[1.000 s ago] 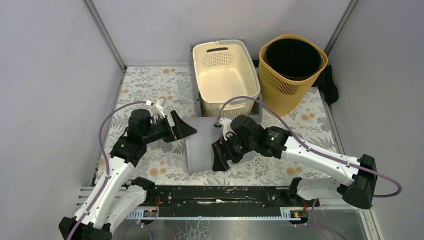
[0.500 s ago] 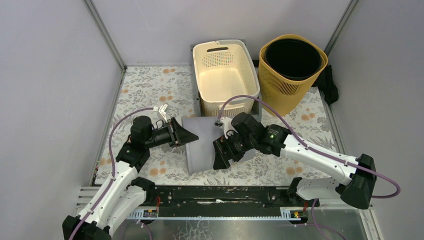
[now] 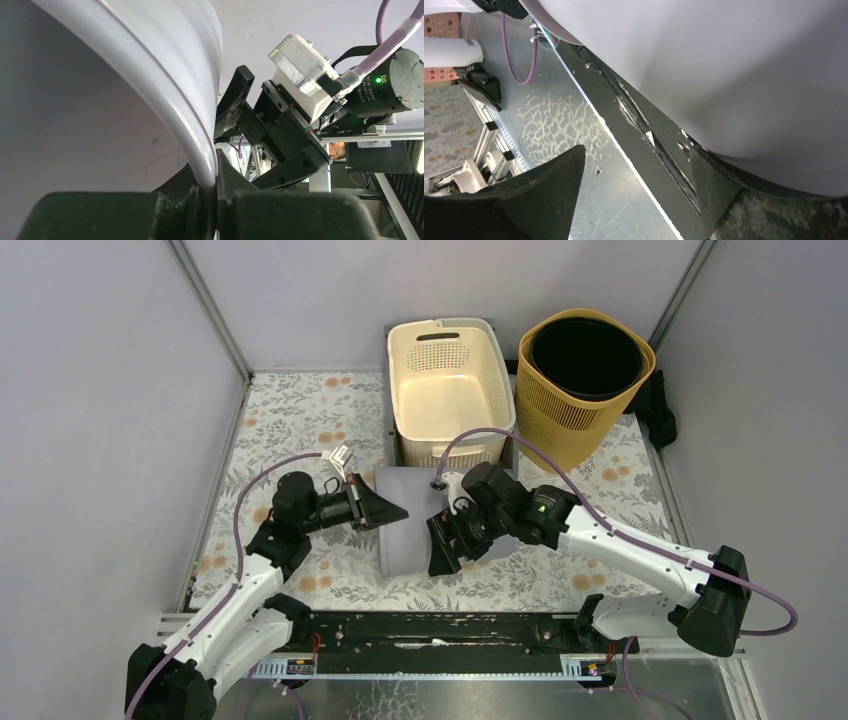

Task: Turn the large container upside down
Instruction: Turn the container upside down at the center of the board.

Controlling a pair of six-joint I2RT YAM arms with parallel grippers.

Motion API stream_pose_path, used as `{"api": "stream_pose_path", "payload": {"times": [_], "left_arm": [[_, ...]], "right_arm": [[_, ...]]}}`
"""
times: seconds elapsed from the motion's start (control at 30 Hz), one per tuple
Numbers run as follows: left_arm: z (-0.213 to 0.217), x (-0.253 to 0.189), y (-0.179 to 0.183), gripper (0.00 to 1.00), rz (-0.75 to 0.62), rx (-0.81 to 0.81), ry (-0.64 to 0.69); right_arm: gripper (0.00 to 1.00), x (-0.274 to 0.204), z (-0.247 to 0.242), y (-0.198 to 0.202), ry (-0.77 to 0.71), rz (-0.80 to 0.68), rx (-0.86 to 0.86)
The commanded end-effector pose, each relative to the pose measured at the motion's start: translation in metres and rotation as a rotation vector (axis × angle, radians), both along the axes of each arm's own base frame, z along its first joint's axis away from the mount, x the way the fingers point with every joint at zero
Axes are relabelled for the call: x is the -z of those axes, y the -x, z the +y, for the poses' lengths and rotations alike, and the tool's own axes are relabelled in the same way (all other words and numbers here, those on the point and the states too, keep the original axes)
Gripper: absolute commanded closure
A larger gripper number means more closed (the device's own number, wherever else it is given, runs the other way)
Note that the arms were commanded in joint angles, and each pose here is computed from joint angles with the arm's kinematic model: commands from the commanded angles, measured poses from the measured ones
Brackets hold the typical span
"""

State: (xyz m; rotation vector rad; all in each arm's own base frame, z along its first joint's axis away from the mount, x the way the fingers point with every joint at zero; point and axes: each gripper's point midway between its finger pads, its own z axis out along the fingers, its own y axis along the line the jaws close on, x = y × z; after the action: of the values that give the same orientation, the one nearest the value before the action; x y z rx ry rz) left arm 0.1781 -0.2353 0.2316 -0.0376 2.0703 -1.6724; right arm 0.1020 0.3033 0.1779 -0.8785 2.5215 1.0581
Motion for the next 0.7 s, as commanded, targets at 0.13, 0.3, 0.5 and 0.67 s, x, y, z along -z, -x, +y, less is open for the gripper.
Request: {"api": "stream_pose_path", "payload": {"times": [0.13, 0.3, 0.5, 0.67], "left_arm": [[-0.010, -0.056, 0.001, 1.00, -0.120, 0.059, 0.200], [-0.010, -0.099, 0.007, 1.00, -0.199, 0.091, 0.299], [-0.005, -0.146, 0.013, 1.00, -0.307, 0.088, 0.348], [0.003, -0.192, -0.007, 1.00, -0.443, -0.060, 0.366]], "right_arm": [[0.17, -0.067, -0.025, -0.017, -0.028, -0.179, 0.085], [0.16, -0.106, -0.053, -0.020, -0.021, -0.272, 0.155], [0.16, -0.130, -0.076, -0.024, -0.004, -0.337, 0.224], [0.16, -0.143, -0.089, -0.023, -0.002, -0.369, 0.256]]}}
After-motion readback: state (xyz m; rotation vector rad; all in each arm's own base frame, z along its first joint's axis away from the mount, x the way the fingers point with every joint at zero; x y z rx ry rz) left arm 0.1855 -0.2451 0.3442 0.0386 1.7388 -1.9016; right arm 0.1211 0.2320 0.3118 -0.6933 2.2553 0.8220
